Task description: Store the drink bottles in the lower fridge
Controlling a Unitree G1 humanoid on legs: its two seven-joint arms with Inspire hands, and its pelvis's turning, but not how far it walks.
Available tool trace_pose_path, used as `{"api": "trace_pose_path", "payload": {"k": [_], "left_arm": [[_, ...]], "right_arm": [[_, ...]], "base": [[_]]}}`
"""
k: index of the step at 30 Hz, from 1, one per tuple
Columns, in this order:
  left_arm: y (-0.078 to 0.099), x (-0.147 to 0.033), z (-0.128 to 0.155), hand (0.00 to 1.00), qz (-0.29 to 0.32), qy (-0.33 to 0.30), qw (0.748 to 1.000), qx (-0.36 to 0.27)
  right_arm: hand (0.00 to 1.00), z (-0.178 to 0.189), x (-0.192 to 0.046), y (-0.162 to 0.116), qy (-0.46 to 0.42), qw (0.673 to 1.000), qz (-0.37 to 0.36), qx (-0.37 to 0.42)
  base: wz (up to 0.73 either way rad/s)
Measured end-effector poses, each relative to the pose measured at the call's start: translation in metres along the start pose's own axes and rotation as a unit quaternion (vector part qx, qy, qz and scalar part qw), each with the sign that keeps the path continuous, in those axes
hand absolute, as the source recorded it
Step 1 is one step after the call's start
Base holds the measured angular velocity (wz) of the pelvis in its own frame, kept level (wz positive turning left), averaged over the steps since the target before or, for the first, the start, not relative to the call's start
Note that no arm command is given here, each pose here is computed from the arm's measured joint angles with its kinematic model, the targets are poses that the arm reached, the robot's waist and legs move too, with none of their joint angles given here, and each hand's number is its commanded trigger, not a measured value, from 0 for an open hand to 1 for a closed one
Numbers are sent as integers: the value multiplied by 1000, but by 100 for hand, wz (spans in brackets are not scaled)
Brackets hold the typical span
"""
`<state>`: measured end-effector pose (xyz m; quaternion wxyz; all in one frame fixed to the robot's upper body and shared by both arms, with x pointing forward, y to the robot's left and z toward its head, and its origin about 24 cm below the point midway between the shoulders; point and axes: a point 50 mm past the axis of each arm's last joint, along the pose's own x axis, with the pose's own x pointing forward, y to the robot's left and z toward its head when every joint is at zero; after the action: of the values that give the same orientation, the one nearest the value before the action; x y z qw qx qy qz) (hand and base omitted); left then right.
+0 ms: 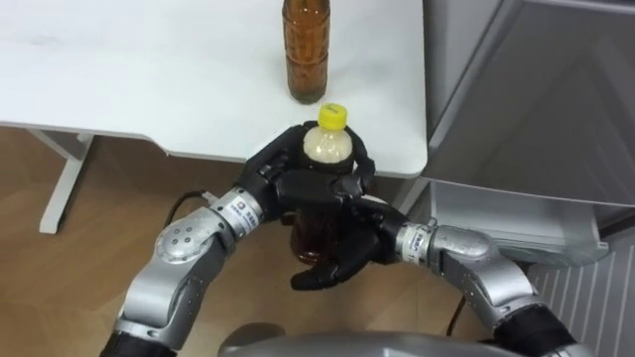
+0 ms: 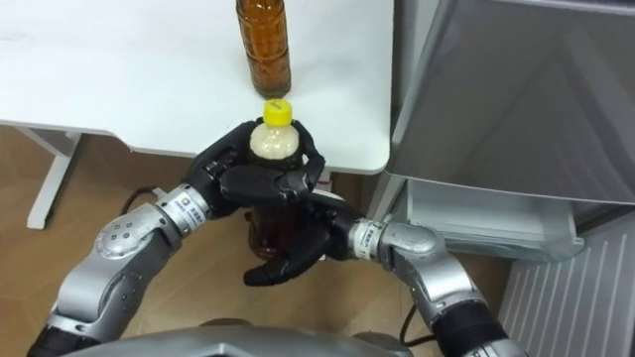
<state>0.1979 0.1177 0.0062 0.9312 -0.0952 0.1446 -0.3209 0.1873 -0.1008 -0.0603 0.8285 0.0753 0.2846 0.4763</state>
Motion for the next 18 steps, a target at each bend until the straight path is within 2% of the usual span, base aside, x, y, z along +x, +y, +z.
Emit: {"api": "trace_pose_path", "payload": {"k": [6, 7, 8, 9, 18], "left_arm": [[-4, -2, -6, 100, -11, 15, 1000, 6], [-4, -2, -6, 100, -11, 16, 1000, 6], [-5, -2, -7, 100, -12, 19, 1000, 7], [-5, -3, -8, 100, -14, 21, 1000, 8], [-12, 0, -11, 100, -29, 28, 999, 8]], "right_arm": [[1, -6, -1, 3, 14, 1000, 13, 11], [29, -6, 0, 4, 16, 1000, 14, 11], [69, -7, 0, 4, 19, 1000, 15, 15], [99, -8, 0, 4, 21, 1000, 17, 17], [100, -10, -1, 5, 23, 999, 16, 25]], "base": [[0], [0], [0], [0], [0]]}}
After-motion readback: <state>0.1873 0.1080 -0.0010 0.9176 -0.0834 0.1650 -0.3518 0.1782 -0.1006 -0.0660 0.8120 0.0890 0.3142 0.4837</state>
